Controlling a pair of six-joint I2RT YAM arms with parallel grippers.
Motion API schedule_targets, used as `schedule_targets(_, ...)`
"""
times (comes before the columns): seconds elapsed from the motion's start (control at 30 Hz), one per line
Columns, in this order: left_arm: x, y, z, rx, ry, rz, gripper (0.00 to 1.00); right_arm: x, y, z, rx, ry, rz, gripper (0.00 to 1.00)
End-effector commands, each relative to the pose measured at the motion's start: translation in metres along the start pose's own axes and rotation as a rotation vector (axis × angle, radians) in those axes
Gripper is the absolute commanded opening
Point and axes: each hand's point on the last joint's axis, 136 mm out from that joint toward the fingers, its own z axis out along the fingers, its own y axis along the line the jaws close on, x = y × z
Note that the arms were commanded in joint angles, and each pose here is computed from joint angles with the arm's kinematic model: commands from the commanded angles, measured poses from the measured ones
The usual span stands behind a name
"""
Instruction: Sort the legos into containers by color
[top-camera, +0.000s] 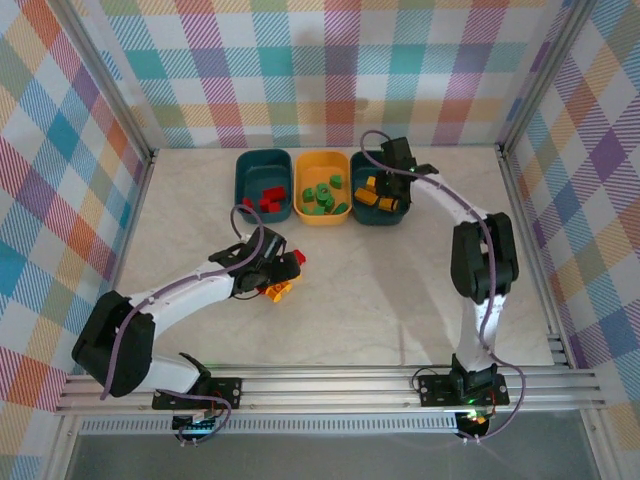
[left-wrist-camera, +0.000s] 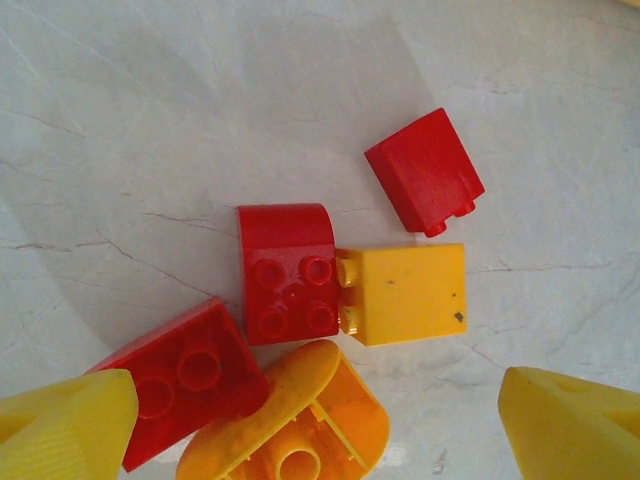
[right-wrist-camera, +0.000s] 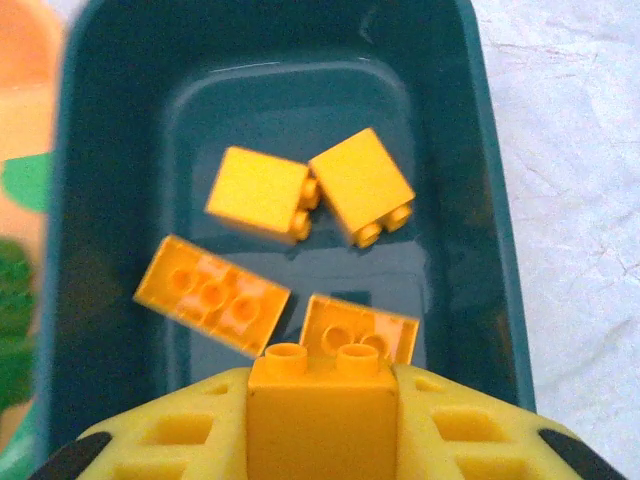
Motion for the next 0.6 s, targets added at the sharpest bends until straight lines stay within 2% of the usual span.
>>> schedule_targets(0.0, 0.001, -0.012, 0.001, 0.049, 0.007, 0.091, 0.94, 0.005, 0.003, 0.015, -0.007, 0.075, 0.014, 0.42)
schedule_targets(0.03, 0.004, -0.014, 0.003, 0.059, 0.019, 0.103, 0.94, 0.001, 0.002, 0.019, -0.009, 0.08, 0.021, 0.48)
schedule_targets(0.23, 0.021, -0.017, 0.015, 0.104, 0.076, 0.129, 0.93, -0.015, 0.015, -0.006, -0.09, 0.02, 0.024, 0.65)
schedule_targets(0.57, 0.033, -0.03, 0.005, 0.169, 0.079, 0.118, 0.92, 0.002, 0.011, -0.054, -0.158, -0.046, 0.068, 0.69)
